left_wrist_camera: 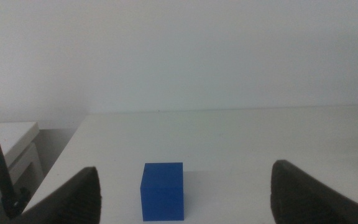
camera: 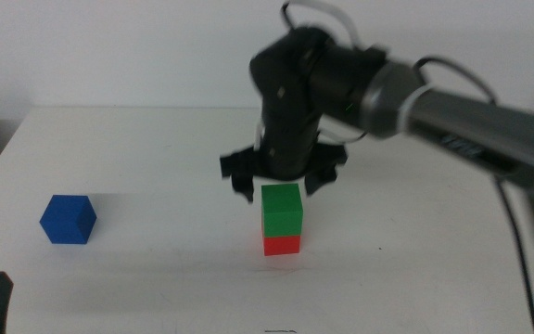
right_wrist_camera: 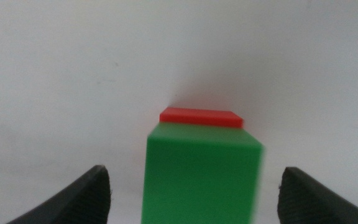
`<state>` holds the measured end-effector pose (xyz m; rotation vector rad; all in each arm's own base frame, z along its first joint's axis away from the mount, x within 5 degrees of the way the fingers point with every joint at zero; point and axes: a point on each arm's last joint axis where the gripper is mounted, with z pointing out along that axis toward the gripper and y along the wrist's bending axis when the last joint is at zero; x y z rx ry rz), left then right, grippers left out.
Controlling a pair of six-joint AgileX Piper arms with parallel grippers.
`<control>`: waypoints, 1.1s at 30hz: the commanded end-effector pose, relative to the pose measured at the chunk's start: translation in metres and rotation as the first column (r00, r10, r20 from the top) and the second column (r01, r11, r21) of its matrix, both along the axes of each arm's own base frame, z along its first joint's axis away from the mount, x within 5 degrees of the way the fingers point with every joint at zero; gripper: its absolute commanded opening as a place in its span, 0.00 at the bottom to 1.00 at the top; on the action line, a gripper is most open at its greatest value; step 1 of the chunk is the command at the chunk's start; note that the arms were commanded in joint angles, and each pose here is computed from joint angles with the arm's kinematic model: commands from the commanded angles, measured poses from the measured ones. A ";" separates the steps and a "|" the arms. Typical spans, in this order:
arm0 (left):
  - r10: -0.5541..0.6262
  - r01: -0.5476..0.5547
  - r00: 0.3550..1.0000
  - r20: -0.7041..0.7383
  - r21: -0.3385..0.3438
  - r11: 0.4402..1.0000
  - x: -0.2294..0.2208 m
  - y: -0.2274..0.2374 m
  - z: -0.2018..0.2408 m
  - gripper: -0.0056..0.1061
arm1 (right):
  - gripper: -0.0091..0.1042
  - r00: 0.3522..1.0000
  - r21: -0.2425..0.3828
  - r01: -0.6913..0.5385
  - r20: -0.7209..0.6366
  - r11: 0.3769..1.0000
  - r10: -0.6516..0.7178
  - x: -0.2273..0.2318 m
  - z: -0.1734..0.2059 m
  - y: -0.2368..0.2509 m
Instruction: Stack red cubes first, then green, then blue cubes in a specific spot.
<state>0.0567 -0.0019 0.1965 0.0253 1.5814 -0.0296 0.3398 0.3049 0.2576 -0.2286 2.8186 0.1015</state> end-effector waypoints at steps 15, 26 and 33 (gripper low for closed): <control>-0.003 0.004 0.995 0.104 -0.010 1.000 -0.002 0.000 0.009 0.89 | 0.91 0.794 0.180 -0.299 0.592 0.937 0.139 -0.154 0.152 -0.177; -0.003 0.004 0.995 0.104 -0.010 1.000 -0.002 0.000 0.009 0.89 | 0.89 0.594 0.171 -0.407 0.796 0.897 0.118 -0.237 0.153 -0.236; -0.003 0.004 0.995 0.104 -0.010 1.000 -0.002 0.000 0.009 0.89 | 0.86 0.564 0.133 -0.436 0.811 0.890 0.156 -0.240 0.155 -0.236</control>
